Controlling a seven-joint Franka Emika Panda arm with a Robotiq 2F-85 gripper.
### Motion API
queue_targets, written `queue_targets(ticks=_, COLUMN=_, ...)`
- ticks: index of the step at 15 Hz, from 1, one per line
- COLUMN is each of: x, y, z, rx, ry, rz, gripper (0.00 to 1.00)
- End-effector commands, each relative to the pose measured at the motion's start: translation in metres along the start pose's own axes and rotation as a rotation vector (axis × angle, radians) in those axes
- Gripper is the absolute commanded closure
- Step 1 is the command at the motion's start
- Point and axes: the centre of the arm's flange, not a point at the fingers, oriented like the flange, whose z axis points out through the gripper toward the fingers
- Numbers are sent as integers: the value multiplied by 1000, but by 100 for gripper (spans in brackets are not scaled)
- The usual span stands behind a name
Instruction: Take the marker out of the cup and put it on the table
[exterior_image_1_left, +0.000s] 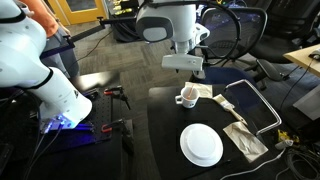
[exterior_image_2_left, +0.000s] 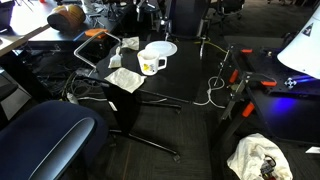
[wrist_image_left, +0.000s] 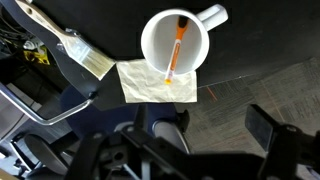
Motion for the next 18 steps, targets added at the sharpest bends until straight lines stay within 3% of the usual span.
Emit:
queue_targets(ticks=1, x=2, y=16, z=26, rx=18, ry=20, rz=-70, gripper=0)
queue_targets(ticks=7, x=7, y=19, z=50, rx=54, ry=-47, rz=-86, gripper=0)
queue_targets(ticks=15, x=-10, y=25, z=56, rx=43, ry=-47, rz=-43, gripper=0)
queue_targets(ticks=16, x=-13, y=26, z=56, rx=46, ry=-46, rz=-37, gripper=3)
queue_targets(ticks=18, x=-17, y=27, z=59, rx=52, ry=-43, rz=-26, gripper=22)
